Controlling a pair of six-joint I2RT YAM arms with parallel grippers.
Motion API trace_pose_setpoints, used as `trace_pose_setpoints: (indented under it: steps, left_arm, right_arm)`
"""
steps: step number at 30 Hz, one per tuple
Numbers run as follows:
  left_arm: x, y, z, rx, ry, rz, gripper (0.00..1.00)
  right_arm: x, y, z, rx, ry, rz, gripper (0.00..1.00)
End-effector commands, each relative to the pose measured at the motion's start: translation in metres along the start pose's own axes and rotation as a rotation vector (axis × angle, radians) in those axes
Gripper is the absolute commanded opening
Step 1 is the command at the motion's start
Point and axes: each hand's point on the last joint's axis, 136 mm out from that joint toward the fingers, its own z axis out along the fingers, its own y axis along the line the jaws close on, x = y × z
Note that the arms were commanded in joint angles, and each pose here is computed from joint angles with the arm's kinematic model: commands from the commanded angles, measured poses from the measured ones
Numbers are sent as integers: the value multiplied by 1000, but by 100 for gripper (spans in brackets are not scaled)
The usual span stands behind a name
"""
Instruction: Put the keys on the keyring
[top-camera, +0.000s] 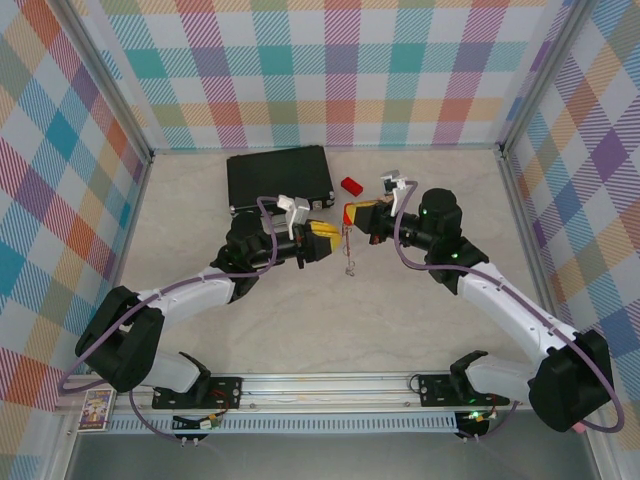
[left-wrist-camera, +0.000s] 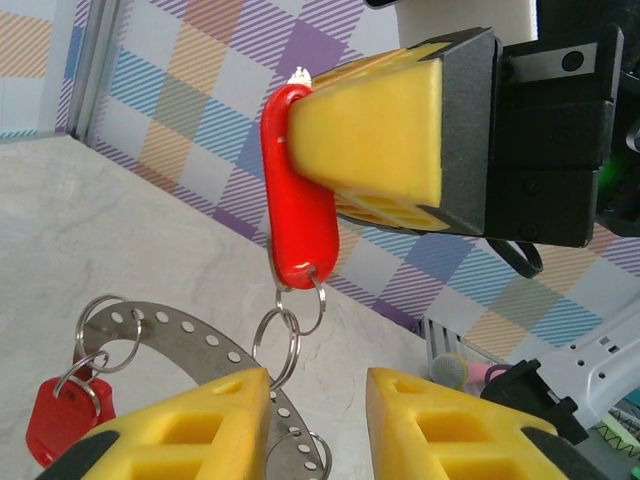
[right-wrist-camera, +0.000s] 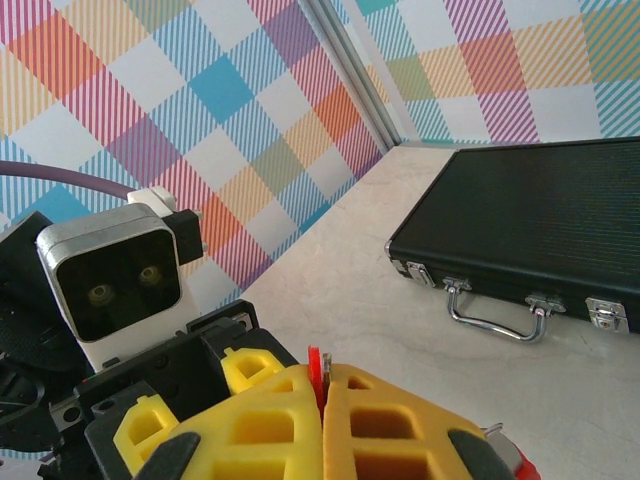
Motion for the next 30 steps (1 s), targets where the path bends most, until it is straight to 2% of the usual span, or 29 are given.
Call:
trace_pose_setpoints:
  steps: [1,12,16,21,25,30]
  left_arm:
    - [-14,-7,6,23,-20,49,30]
    - [-24,-9,-4,-12,-58,79,30]
    - [-36,-3,-18,-85,-104,103,30]
    - [-41,18,-40,-260,-157,130,31]
    - [-37,34,-47,-354,-149,129,31]
    - [-37,40,-50,-381,-156,129,31]
  right_arm:
    - [-24,17,-7,-37,-55,-21,0]
    - [-21,27,-6,-97,-26,-50,0]
    - [-19,29,-4,-135,-9,-64,0]
    - [-22,32,2,-197,8,-64,0]
    - [-23,38,7,-257,31,-55,0]
    - [-25,42,8,-294,50,-51,0]
